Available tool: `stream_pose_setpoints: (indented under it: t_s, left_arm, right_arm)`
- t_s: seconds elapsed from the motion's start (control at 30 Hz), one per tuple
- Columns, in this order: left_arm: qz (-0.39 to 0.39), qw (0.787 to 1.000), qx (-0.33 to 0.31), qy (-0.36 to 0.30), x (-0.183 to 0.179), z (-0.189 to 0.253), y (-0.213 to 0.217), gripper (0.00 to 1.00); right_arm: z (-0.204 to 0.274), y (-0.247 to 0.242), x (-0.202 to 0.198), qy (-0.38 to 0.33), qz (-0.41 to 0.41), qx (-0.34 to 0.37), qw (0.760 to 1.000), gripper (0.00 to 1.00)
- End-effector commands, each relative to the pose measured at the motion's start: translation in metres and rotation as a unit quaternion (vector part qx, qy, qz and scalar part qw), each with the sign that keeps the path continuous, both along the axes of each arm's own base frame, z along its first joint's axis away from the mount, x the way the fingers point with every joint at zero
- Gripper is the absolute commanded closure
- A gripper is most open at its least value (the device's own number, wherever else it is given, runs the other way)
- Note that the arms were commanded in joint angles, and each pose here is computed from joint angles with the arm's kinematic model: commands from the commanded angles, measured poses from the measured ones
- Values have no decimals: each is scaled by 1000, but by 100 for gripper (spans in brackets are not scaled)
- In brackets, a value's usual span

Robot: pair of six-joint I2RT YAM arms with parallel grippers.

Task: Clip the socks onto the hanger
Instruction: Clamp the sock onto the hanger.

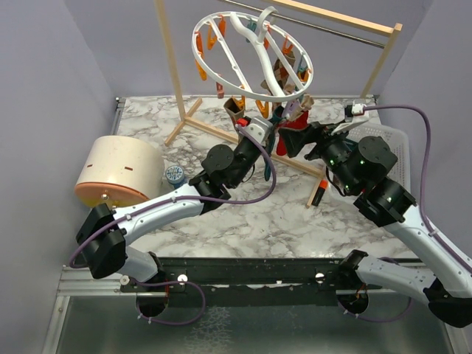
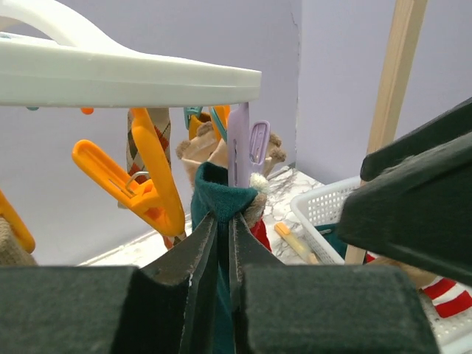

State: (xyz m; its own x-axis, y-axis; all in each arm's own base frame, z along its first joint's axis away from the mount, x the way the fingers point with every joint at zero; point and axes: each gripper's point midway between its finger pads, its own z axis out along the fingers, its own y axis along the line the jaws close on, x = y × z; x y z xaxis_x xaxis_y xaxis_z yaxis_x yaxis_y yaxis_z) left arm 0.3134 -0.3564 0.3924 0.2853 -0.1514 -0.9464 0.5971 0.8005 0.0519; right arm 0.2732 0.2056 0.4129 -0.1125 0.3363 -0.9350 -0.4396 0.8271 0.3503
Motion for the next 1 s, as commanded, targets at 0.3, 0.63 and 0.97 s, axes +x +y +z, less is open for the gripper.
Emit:
stream_pose_setpoints:
  t_s: [0.3, 0.63, 0.97]
  left_arm:
    - [-27, 999, -22, -12, -2, 19, -15, 88]
    - [-28, 999, -20, -6, 0, 13, -18, 76]
    - [-30, 999, -21, -5, -1, 13, -17, 74]
  right_arm:
    - [-13, -14, -24, -21, 23, -48, 998, 8]
    - [-36, -25, -28, -7, 11, -81, 997, 8]
    - [-51, -41, -30, 10, -16, -98, 995, 8]
